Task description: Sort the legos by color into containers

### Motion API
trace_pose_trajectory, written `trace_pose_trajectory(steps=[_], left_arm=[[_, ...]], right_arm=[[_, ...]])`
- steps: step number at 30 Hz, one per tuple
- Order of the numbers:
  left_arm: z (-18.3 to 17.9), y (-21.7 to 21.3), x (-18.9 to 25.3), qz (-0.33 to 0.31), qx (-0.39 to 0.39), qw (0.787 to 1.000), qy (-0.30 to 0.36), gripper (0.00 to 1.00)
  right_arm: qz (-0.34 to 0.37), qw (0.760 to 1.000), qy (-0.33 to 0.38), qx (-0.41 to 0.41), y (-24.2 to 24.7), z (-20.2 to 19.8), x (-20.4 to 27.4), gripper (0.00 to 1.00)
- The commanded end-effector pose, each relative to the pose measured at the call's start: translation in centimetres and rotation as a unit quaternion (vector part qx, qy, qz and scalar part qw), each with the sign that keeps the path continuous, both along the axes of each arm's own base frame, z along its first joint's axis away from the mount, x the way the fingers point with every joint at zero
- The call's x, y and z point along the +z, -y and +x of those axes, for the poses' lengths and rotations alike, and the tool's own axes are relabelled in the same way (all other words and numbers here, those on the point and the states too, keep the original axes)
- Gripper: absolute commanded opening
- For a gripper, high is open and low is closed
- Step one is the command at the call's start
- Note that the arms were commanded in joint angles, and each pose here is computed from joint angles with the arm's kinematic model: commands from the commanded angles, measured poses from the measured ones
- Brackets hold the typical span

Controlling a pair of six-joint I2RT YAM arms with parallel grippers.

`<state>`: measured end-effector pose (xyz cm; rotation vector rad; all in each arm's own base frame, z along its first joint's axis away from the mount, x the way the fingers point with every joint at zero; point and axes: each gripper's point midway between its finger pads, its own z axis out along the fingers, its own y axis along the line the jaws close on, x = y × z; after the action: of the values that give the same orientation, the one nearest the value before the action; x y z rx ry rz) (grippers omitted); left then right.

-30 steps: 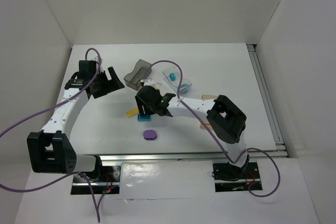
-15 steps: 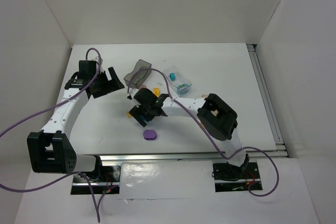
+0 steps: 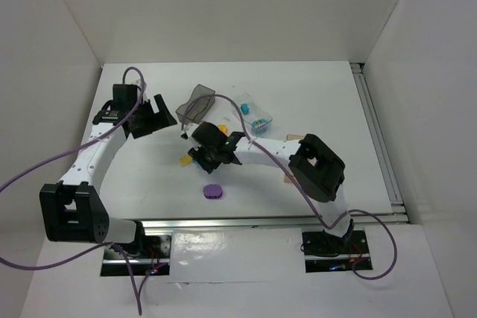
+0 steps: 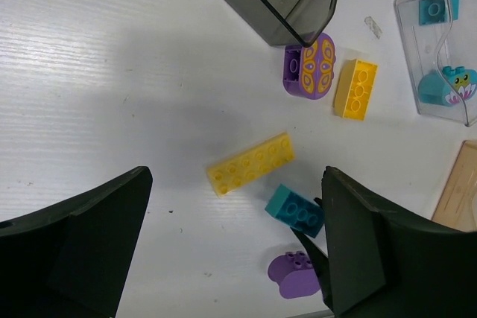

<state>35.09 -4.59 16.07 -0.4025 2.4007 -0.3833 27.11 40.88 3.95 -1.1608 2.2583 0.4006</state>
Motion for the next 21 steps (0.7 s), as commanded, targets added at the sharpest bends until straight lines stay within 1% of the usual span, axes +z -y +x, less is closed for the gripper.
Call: trace_pose_trajectory(steps=[1,4,6,7,9,10,11,12,14,17,19,21], left_arm=[[1.0,0.2,1.5,-0.002,-0.011,1.000,0.020,0.98],[1.0,0.2,1.5,-0.002,-0.011,1.000,0.020,0.98],[1.1,0.2,1.2,-0.003,-0.011,1.000,0.015,0.98],[1.0,0.3,1.2,-0.002,-0.017,1.000,0.016,0.94],[1.0,0.6,1.2,-0.007,-0.022,1.000,0.016,0.90],[1.0,0.9,0.9,-0.007,-0.026,1.000,0.011,0.90],[1.1,0.9,0.6,-0.007,-0.026,1.000,0.006,0.88],[1.0,1.4,0.5,-0.004,-0.037,0.999,0.007,0.88],[0.9,2.4,-0.1,-0.006,-0.051,0.999,-0.007,0.87],[0.6,4.5,-0.4,-0.026,-0.094,0.995,-0.024,0.86],[0.0,5.5,-1.8,-0.003,-0.132,0.989,-0.058,0.86],[-0.5,5.8,-3.4,0.020,-0.154,0.984,-0.091,0.88]], right_arm=[[0.039,0.998,0.050,-0.008,0.3,0.7,5.5,0.34],[0.038,0.996,0.067,-0.048,2.6,1.3,7.1,0.34],[0.047,0.991,0.075,-0.097,4.5,2.9,7.9,0.34],[0.056,0.985,0.079,-0.146,6.6,4.4,8.8,0.34],[0.079,0.972,0.082,-0.205,8.6,6.5,9.6,0.34],[0.089,0.967,0.082,-0.226,9.4,7.5,9.9,0.34],[0.101,0.953,0.082,-0.273,11.1,9.2,10.1,0.34],[0.105,0.947,0.086,-0.292,11.8,10.0,10.3,0.34],[0.098,0.929,0.102,-0.343,13.8,12.6,10.4,0.34],[0.097,0.918,0.096,-0.372,14.6,15.2,9.8,0.34],[0.098,0.914,0.094,-0.384,15.4,16.6,9.6,0.35],[0.098,0.910,0.095,-0.391,15.4,18.0,9.4,0.35]])
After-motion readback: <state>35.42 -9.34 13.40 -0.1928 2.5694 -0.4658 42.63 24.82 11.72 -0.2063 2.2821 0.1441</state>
